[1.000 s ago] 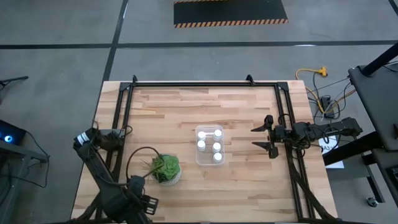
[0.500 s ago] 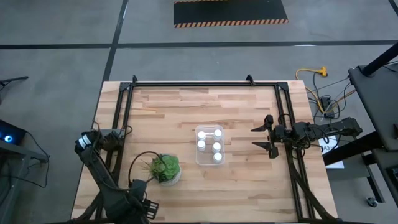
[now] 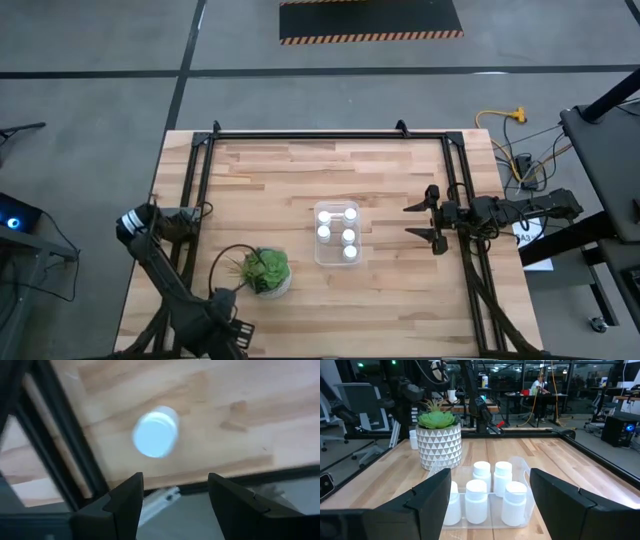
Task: Pick and place pill bottles into a basket
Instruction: Put the white medicine bottle into the transparent bin
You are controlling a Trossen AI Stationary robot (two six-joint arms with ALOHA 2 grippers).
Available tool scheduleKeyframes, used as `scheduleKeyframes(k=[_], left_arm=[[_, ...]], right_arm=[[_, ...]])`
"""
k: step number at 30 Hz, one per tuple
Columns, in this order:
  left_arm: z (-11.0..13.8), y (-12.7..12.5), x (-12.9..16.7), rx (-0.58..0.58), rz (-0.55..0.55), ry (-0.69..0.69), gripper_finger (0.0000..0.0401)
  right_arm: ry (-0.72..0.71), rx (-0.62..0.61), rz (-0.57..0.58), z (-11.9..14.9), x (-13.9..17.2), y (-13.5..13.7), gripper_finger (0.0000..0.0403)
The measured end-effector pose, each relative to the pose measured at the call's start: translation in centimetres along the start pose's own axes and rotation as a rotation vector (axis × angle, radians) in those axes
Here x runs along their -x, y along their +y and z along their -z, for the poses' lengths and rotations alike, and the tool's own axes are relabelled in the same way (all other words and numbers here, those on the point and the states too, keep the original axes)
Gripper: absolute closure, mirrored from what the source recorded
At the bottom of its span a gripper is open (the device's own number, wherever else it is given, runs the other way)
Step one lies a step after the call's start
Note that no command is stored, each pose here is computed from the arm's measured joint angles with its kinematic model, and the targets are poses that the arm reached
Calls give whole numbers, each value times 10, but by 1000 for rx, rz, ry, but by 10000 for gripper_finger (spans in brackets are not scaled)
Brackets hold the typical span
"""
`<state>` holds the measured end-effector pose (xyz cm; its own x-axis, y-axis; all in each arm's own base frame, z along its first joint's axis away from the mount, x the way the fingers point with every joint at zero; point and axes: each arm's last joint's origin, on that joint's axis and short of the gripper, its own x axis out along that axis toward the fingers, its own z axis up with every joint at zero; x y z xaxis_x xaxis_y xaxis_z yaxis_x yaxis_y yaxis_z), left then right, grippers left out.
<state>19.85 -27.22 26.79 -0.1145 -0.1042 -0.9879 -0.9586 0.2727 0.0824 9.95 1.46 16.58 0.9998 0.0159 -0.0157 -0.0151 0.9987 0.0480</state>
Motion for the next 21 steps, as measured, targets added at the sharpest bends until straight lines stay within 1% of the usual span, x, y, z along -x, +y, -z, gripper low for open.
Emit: scheduleKeyframes(k=[2,10,21], left_arm=[[-3,5,-2,11,-21,2,198],[-13,16,-5,20,-23,1,198],[-15,14,-25,9,26,38,198]], right_arm=[[0,1,0,0,0,0,142],[1,1,0,0,0,0,142],[0,0,0,0,0,0,142]])
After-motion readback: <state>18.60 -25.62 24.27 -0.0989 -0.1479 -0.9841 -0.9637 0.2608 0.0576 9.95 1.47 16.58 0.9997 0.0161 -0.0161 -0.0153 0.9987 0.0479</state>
